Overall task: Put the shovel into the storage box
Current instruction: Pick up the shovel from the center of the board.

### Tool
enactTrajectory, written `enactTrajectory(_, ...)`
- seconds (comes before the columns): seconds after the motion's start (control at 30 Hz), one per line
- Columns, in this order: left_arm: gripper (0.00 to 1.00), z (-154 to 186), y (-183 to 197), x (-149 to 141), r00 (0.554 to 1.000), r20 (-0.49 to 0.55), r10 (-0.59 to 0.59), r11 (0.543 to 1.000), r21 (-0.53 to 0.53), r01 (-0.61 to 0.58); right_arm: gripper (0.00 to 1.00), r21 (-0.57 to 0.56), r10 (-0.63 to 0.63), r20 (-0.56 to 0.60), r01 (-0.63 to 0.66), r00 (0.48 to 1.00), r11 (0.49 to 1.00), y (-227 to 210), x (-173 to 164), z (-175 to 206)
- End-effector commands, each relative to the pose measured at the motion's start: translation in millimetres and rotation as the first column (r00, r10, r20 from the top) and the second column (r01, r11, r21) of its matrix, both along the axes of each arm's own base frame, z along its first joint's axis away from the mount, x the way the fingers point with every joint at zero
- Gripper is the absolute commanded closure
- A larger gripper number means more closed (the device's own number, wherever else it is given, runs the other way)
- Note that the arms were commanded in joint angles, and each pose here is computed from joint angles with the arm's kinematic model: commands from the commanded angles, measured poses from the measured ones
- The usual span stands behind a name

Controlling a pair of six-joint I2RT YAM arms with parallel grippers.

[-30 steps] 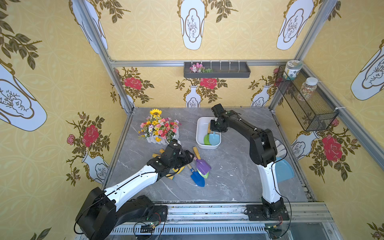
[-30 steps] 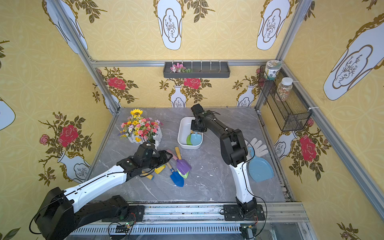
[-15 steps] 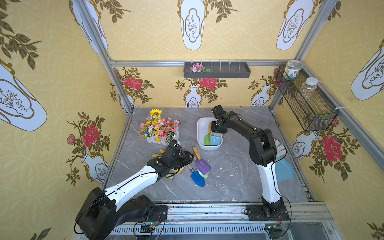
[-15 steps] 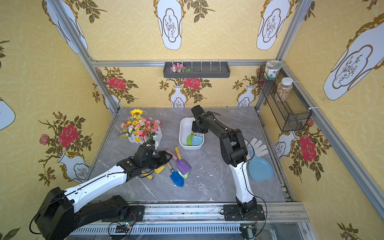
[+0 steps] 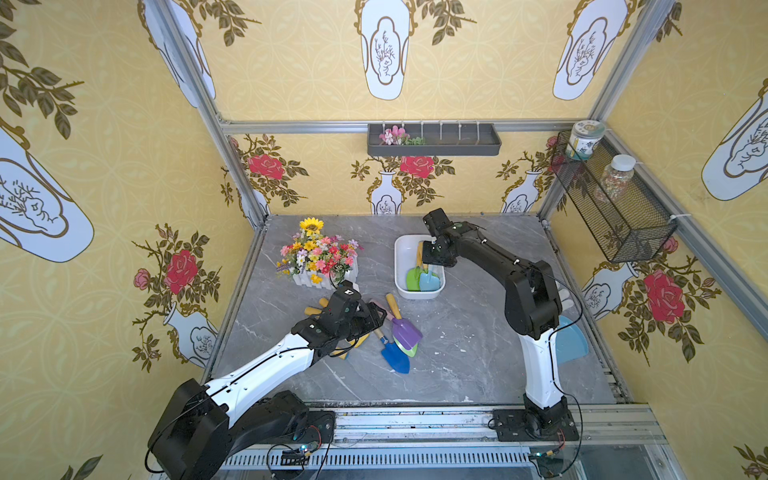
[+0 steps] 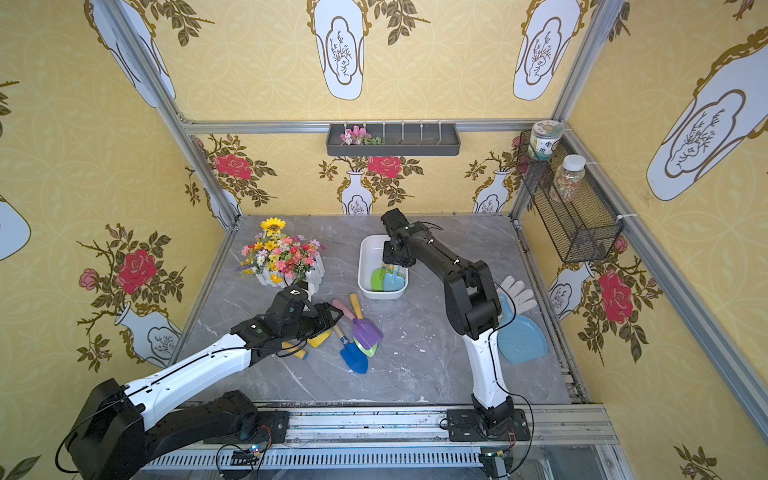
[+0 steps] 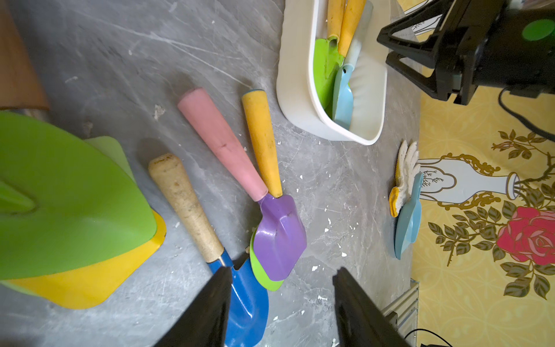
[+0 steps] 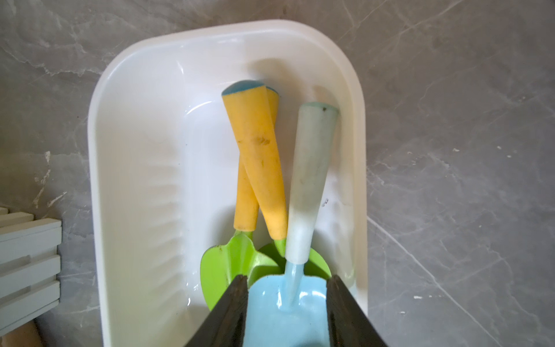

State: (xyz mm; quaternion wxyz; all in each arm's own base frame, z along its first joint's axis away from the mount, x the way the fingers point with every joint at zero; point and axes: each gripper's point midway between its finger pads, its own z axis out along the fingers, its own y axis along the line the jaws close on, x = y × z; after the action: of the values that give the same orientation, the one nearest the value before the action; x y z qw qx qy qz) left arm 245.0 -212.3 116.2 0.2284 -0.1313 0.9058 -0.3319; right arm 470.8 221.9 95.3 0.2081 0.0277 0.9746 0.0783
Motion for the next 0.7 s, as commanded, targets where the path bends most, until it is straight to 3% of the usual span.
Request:
enactTrajectory(0.0,0.41,-2.7,5.4,-0.2,1.0,-0.001,0.024,1.0,0.011,-0.024,0.52,-0.003,0.021,0.02,-0.021,1.0,1.0,4.1,-6.0,9.1)
enactTrajectory(0.67,0.44,-8.3,26.9,-9.3,0.994,-0.021,0.103,0.993,0.052,-0.102,0.52,0.008,0.131,0.041,-0.132,0.99,0.991,31.3,-67.4,25.3)
